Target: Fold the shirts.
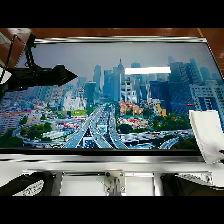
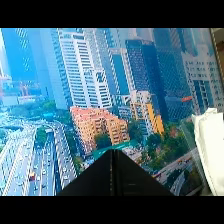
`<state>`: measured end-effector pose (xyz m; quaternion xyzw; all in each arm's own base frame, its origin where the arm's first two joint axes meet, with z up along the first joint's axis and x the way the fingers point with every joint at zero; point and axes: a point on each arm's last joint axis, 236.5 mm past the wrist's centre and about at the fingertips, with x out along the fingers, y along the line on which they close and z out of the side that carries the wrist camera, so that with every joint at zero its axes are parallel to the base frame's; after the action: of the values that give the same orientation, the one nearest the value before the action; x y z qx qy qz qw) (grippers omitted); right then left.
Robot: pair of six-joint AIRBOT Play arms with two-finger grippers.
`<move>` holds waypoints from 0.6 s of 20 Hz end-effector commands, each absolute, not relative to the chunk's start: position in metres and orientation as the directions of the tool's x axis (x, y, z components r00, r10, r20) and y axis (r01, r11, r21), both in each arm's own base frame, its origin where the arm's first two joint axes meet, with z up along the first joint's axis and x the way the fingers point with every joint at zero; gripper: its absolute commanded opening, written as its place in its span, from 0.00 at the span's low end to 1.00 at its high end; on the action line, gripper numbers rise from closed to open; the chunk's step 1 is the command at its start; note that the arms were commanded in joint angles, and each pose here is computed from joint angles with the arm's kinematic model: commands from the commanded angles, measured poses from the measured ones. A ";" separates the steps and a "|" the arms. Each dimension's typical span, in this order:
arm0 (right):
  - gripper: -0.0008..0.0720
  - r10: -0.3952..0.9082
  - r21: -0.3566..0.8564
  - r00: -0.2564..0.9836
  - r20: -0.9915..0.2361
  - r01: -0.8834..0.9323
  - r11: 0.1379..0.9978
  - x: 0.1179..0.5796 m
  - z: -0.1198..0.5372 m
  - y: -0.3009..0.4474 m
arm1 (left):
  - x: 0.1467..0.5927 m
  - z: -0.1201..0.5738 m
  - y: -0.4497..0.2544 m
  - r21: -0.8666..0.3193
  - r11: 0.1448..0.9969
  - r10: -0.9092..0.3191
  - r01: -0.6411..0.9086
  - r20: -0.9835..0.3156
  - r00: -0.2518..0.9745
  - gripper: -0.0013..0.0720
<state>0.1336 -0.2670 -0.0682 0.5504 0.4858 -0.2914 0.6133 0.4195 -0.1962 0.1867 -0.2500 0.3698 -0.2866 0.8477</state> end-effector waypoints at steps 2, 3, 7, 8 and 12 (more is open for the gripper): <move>0.69 0.021 0.394 0.413 -0.911 0.851 0.348 0.149 -0.006 -0.284 | 0.437 0.192 -0.187 -0.610 0.731 -0.638 0.307 -0.450 0.625 0.08; 0.72 -0.026 0.371 0.413 -0.910 0.843 0.389 0.153 0.012 -0.285 | 0.439 0.192 -0.184 -0.595 0.739 -0.632 0.317 -0.448 0.632 0.08; 0.72 -0.043 0.229 0.312 -0.949 0.776 0.587 0.162 0.055 -0.254 | 0.447 0.184 -0.175 -0.564 0.758 -0.617 0.326 -0.459 0.639 0.08; 0.72 -0.057 0.213 0.320 -0.946 0.744 0.633 0.175 0.066 -0.250 | 0.448 0.183 -0.173 -0.563 0.760 -0.614 0.324 -0.462 0.640 0.08; 0.72 -0.067 0.179 0.427 -0.902 0.509 0.842 0.266 0.109 -0.204 | 0.435 0.145 -0.162 -0.452 0.829 -0.557 0.328 -0.618 0.555 0.07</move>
<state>0.2176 -0.2379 0.0797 0.2924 0.5101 -0.2278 0.7762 0.4437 -0.1742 0.1744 -0.1973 0.3456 -0.2706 0.8766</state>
